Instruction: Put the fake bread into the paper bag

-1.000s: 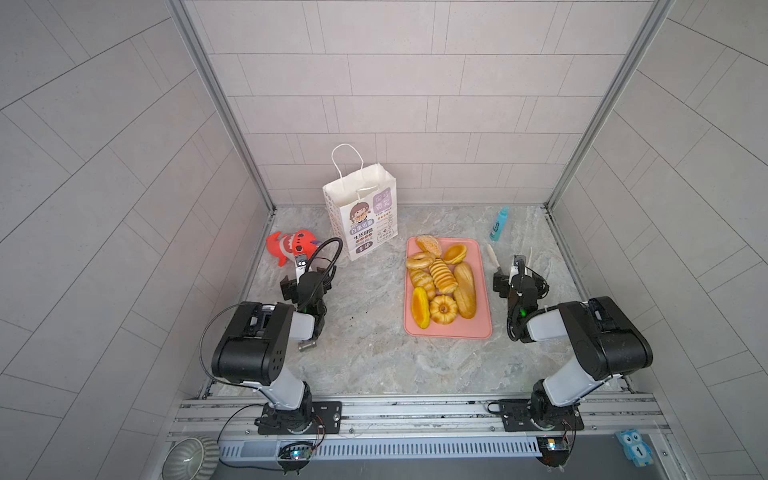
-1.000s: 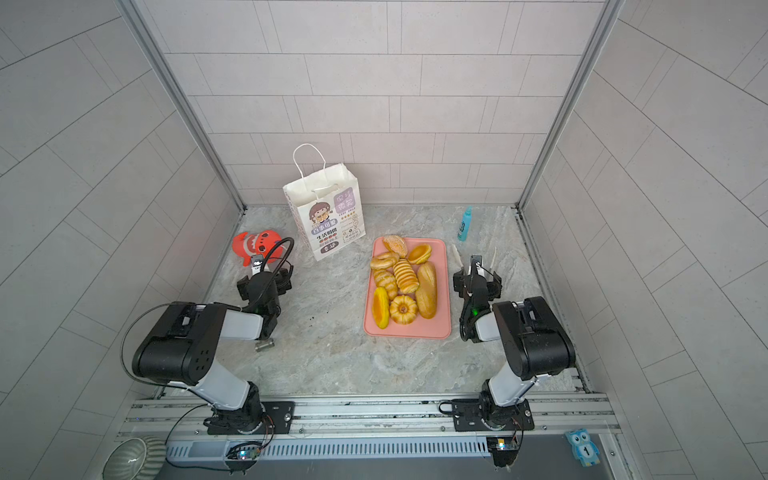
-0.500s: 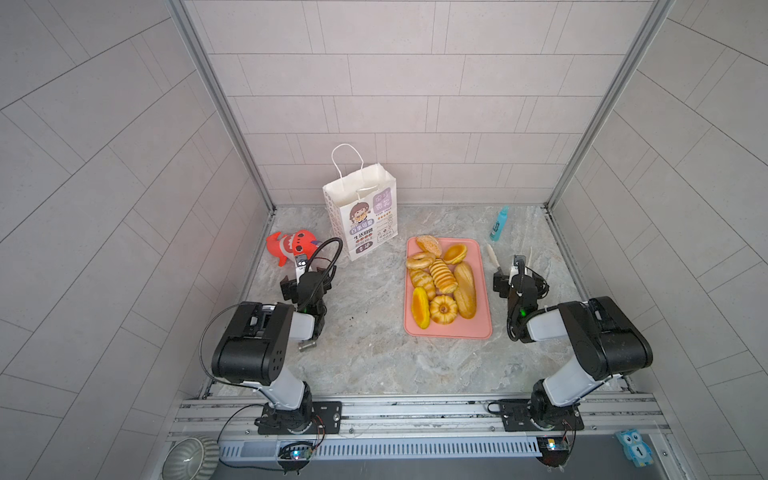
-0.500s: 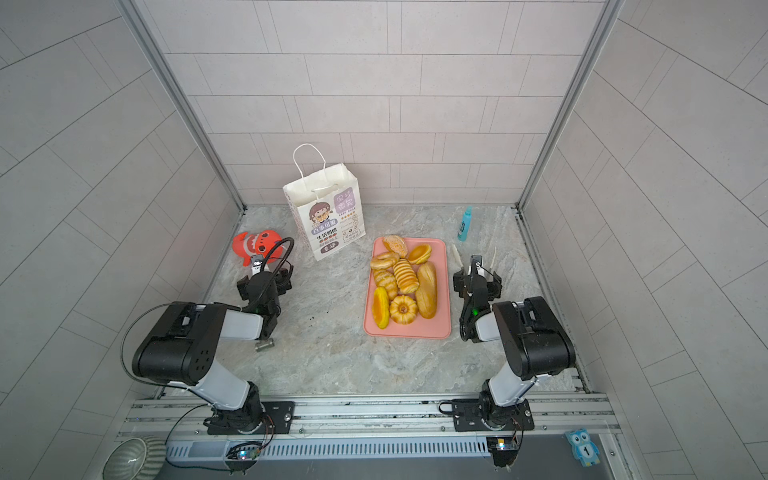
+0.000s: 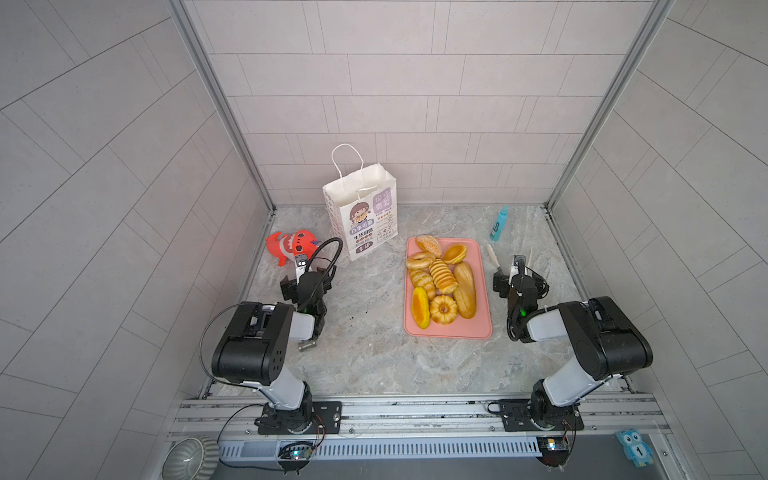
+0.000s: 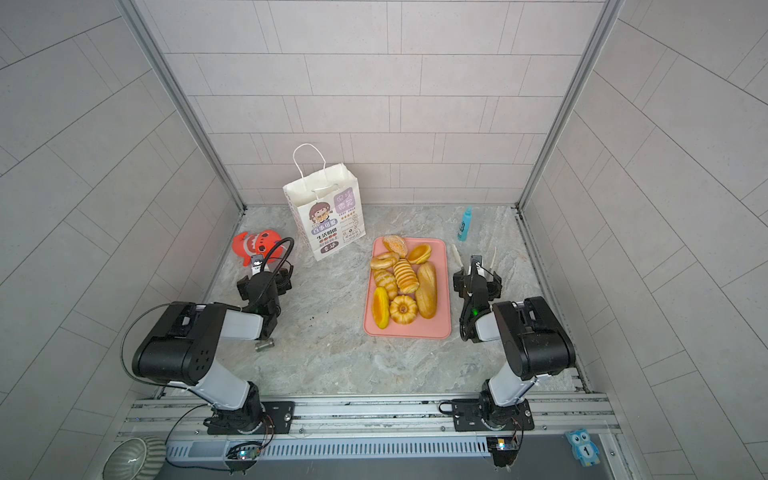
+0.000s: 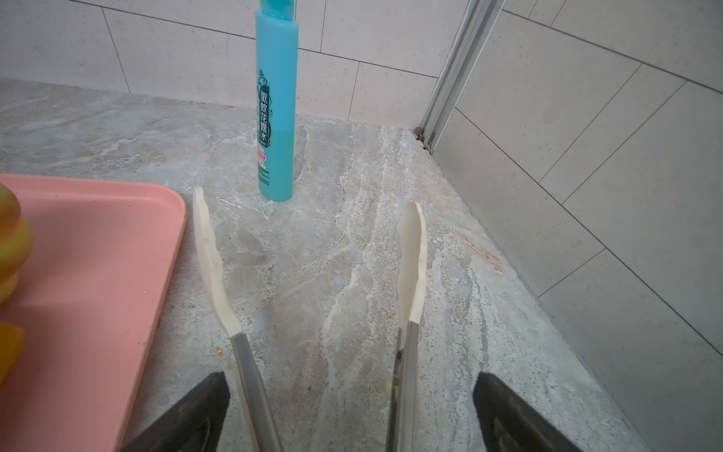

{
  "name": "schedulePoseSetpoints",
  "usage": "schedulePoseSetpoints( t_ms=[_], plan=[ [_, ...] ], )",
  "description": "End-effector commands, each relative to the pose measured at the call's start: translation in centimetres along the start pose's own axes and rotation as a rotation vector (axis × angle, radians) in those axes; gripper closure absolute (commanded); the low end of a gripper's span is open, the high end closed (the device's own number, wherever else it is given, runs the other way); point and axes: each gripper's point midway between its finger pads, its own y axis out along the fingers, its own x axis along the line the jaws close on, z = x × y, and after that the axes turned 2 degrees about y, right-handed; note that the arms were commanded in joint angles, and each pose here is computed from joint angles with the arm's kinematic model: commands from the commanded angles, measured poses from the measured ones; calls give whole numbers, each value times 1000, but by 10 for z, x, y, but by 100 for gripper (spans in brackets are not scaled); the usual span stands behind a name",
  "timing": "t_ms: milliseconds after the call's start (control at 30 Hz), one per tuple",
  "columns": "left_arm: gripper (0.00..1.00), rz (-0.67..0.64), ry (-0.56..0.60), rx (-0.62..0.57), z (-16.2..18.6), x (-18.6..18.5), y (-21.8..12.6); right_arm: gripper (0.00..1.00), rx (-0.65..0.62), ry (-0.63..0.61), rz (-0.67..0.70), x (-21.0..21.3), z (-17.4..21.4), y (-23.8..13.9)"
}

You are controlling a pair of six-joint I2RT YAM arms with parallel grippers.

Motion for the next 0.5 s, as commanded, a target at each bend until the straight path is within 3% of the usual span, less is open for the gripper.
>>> schedulePoseSetpoints(
  t_ms=[0, 467],
  plan=[
    [0, 9, -12, -26, -7, -3, -1, 1, -35, 20, 14, -3, -11, -2],
    [0, -33, -39, -43, -30, 13, -16, 1, -106, 98, 71, -26, -22, -21]
  ],
)
